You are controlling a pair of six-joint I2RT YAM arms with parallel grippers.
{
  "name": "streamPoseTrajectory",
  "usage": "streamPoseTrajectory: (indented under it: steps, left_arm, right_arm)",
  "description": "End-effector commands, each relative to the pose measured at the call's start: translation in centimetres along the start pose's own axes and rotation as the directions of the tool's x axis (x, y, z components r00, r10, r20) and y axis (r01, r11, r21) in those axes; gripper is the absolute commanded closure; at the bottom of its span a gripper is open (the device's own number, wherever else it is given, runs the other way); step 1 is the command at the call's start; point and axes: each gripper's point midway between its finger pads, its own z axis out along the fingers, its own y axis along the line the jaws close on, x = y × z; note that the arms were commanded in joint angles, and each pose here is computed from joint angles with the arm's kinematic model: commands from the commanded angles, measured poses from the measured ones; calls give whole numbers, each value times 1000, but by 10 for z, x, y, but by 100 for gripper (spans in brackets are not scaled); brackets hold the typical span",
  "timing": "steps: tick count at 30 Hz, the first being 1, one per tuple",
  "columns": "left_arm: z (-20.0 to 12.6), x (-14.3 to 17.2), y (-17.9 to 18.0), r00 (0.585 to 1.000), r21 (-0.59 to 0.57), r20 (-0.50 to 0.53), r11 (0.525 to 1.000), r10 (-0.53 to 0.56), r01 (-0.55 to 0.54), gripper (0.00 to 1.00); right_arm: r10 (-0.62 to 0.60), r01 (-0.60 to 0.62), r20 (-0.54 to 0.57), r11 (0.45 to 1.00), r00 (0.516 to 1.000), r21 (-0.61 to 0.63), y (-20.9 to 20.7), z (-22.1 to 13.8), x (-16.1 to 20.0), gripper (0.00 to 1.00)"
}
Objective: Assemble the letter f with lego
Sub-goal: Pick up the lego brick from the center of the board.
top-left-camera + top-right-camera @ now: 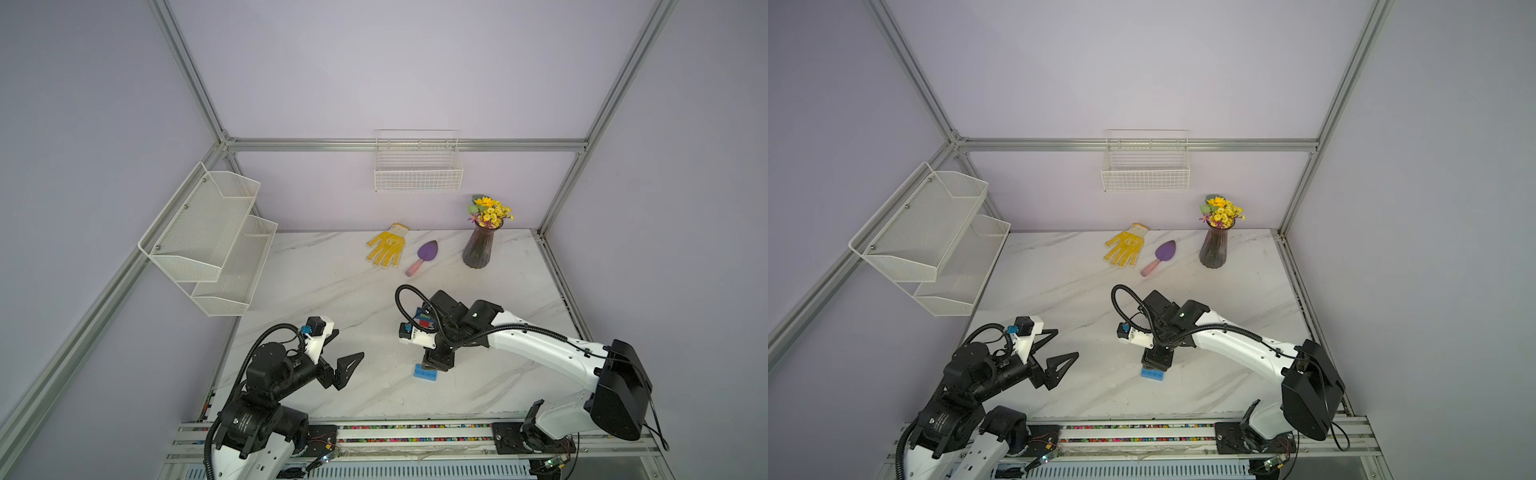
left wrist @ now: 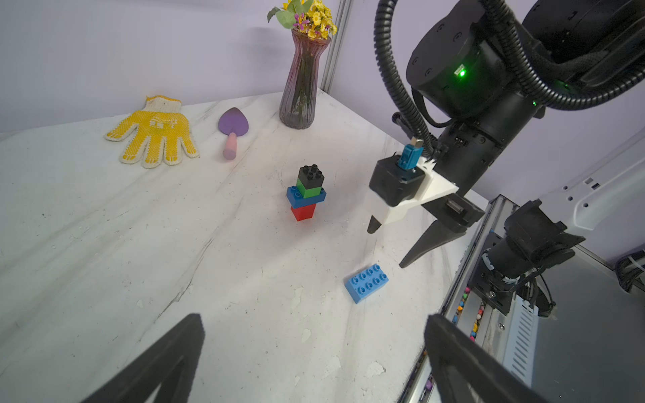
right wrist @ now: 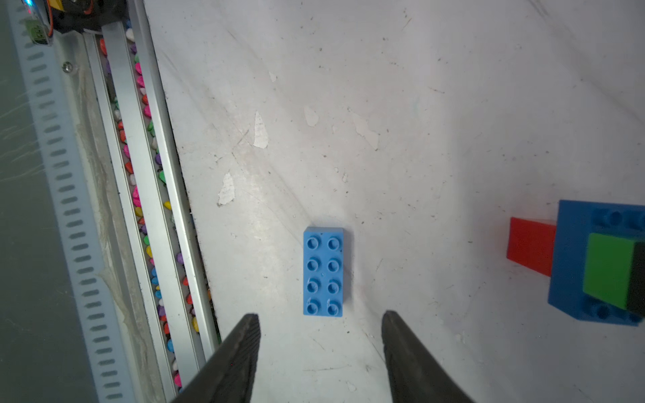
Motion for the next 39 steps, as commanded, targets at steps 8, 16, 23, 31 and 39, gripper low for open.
streamPoseTrajectory:
  steps: [8, 16, 23, 31, 39]
  left_arm:
    - [0, -5, -8, 1000, 37, 16, 999, 14, -14, 0]
    - [1, -4, -7, 1000, 37, 12, 999, 11, -11, 0]
    - [1, -3, -6, 1000, 31, 8, 999, 8, -8, 0]
    - [2, -3, -6, 1000, 29, 7, 1000, 5, -5, 0]
    - [1, -3, -5, 1000, 26, 8, 1000, 7, -7, 0]
  right_arm:
    - [13, -13, 2, 1000, 1000, 0, -1, 46, 0, 40]
    - [8, -9, -63, 1000, 998, -25, 1, 68, 16, 40]
    - [4, -10, -113, 999, 994, -46, 3, 78, 27, 40]
    - [-1, -7, -138, 998, 990, -60, 5, 84, 32, 45]
    - [-7, -6, -171, 997, 985, -75, 6, 89, 37, 57]
